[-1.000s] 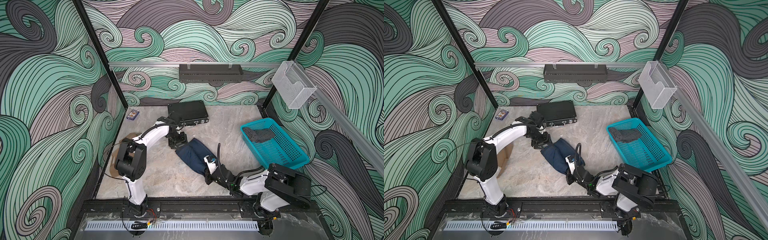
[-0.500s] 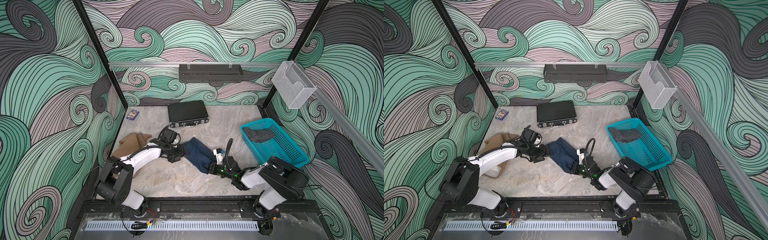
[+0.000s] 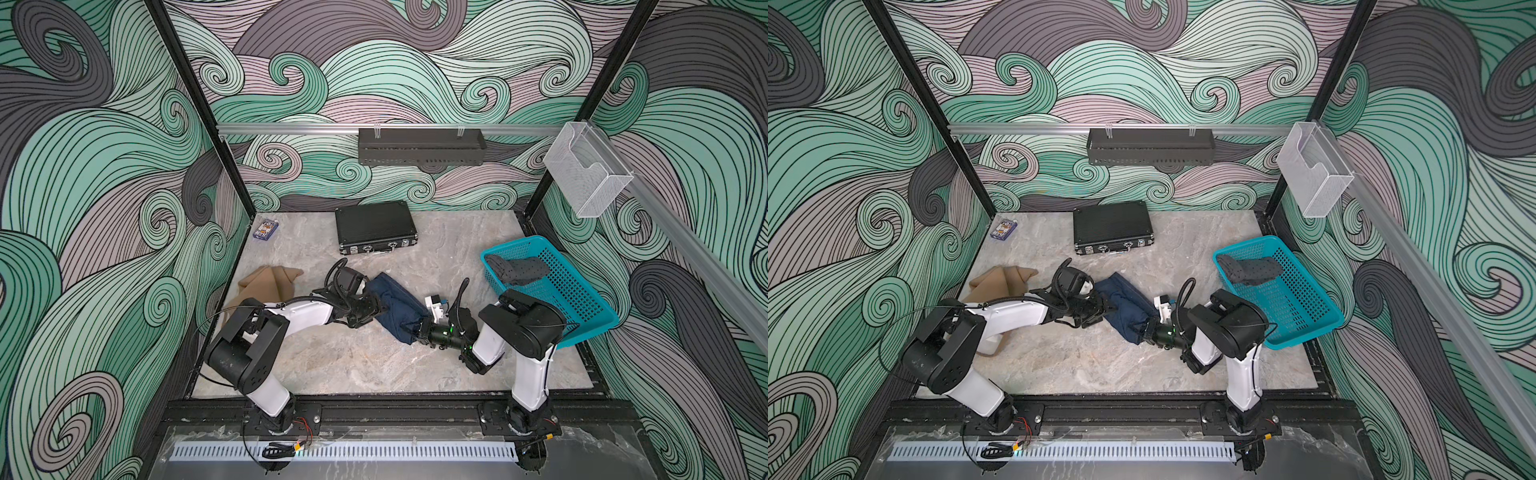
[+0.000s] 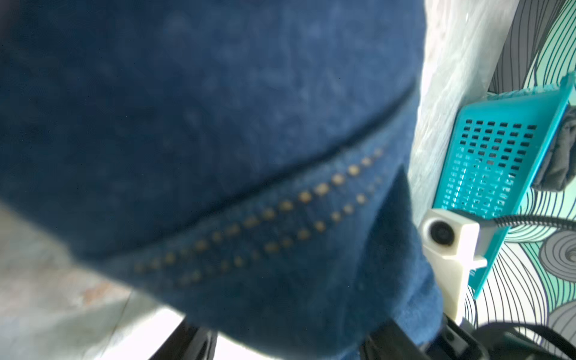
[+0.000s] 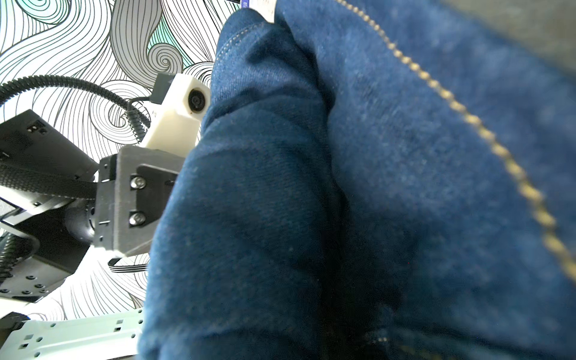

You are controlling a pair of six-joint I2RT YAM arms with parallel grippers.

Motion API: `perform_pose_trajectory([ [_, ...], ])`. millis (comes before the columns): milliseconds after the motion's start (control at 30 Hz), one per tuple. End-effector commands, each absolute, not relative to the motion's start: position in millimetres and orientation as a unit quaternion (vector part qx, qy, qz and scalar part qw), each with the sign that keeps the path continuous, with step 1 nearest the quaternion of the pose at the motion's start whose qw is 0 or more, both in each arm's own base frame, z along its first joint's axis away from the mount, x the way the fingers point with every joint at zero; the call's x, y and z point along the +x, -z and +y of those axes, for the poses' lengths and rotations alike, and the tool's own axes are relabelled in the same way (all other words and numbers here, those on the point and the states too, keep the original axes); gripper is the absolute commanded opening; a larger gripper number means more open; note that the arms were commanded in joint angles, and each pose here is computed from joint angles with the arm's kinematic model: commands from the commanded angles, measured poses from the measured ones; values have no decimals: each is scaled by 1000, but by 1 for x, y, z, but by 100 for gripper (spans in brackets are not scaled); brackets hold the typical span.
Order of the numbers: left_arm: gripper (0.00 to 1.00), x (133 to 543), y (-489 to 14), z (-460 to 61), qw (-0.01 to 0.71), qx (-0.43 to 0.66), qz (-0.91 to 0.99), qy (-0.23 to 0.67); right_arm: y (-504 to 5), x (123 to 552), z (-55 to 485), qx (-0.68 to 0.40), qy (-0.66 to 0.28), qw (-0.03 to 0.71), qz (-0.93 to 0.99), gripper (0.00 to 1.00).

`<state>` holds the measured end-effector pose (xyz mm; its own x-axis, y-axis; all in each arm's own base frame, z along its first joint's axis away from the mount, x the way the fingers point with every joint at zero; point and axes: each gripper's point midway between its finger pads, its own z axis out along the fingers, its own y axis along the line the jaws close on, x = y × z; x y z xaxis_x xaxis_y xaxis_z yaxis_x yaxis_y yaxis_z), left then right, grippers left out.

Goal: Roll up the skirts
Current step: Roll the skirt at the center of the board.

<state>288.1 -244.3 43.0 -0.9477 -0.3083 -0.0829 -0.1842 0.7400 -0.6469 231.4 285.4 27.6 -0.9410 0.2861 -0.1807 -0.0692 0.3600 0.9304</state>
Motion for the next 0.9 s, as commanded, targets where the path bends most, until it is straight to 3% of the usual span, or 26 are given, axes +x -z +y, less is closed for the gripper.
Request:
perform_pose_trajectory([
  [0, 58, 302, -15, -230, 116, -175, 934, 289, 60, 158, 248, 127, -428, -19, 895, 0],
  [33, 50, 304, -12, -231, 117, -177, 933, 289, 59, 158, 248, 124, -426, -19, 896, 0],
  [133, 6, 309, -8, -228, 117, -178, 940, 267, 53, 158, 250, 98, -429, -13, 898, 0],
  [167, 0, 309, -7, -222, 117, -180, 945, 246, 52, 158, 249, 87, -425, -6, 901, 4],
  [267, 0, 308, -10, -210, 119, -183, 954, 207, 46, 157, 242, 47, -400, 16, 915, 25],
  [400, 0, 302, -24, -188, 121, -178, 966, 146, 20, 167, 228, -17, -360, 93, 928, 45],
  [533, 0, 289, -34, -181, 100, -162, 974, 126, -40, 190, 212, -103, -288, 237, 922, 65],
  [633, 0, 277, -36, -181, 71, -139, 980, 124, -87, 206, 201, -158, -248, 357, 886, 74],
  [700, 0, 271, -37, -185, 51, -118, 983, 128, -108, 208, 203, -211, -239, 416, 852, 98],
  [867, 0, 258, -42, -188, 2, -90, 988, 123, -120, 202, 224, -305, -211, 450, 812, 99],
])
